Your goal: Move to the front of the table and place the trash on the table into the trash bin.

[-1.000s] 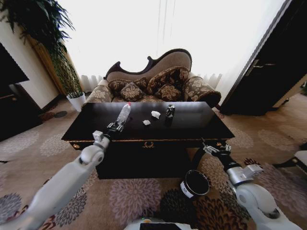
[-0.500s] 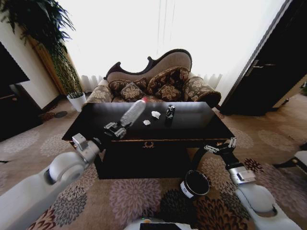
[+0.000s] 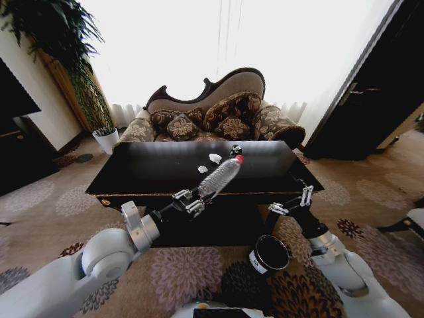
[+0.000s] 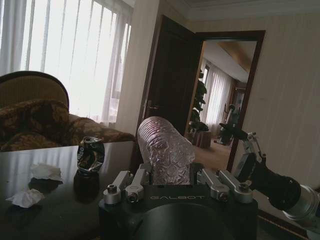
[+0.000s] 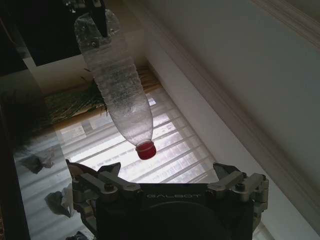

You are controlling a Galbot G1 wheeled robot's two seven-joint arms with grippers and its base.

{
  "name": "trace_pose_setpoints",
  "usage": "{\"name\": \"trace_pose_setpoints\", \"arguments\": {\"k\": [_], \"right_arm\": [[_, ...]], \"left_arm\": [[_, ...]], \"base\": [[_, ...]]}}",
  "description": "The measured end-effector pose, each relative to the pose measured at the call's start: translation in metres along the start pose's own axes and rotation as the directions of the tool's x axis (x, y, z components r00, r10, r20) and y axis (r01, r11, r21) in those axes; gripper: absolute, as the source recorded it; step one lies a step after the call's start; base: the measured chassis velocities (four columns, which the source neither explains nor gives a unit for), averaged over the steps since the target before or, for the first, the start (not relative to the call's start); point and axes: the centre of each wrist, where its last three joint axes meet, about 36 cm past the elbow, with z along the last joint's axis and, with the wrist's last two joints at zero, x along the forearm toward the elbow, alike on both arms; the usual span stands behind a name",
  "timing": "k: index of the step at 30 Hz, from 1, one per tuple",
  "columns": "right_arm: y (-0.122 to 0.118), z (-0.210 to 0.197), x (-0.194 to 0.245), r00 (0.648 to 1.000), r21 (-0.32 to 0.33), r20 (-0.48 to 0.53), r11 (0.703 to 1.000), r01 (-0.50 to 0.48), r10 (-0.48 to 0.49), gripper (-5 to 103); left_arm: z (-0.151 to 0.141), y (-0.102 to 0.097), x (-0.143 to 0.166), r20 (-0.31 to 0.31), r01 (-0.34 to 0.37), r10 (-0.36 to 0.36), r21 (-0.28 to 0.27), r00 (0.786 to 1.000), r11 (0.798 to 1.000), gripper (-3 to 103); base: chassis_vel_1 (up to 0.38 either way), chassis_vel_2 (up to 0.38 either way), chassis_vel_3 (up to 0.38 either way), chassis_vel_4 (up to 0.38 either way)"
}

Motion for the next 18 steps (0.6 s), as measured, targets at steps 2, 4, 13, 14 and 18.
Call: {"name": "trace_pose_setpoints", "arguments": {"k": [2,4,13,14,18], "right_arm": [[0.011,-0.001,-0.003,1.000,-0.012,0.008,1.000,0.008,-0.008,100],[0.014,-0.002,-0.006,1.000,-0.015,0.010,1.000,0.004,-0.004,100],[0.014,0.000,-0.005,1.000,-0.011,-0.012,1.000,0.004,-0.004,100],[0.015,-0.001,-0.006,1.000,-0.011,-0.013,1.000,0.003,-0.003,100],[0.017,-0.002,-0.006,1.000,-0.011,-0.017,1.000,0.001,-0.002,100]], "left_arm": [[0.008,-0.007,-0.014,0.006,-0.005,0.005,0.044,1.000,0.999,36],[0.016,-0.015,-0.025,-0.005,-0.023,0.024,0.064,1.000,0.998,36],[0.035,-0.037,-0.039,-0.045,-0.085,0.090,0.103,0.995,0.991,36],[0.038,-0.040,-0.041,-0.046,-0.094,0.100,0.108,0.994,0.990,36],[0.043,-0.047,-0.047,-0.050,-0.117,0.124,0.117,0.991,0.986,36]], "base": [[0.000,0.000,0.000,0.000],[0.000,0.000,0.000,0.000],[0.000,0.000,0.000,0.000],[0.000,0.000,0.000,0.000],[0.000,0.000,0.000,0.000]]}}
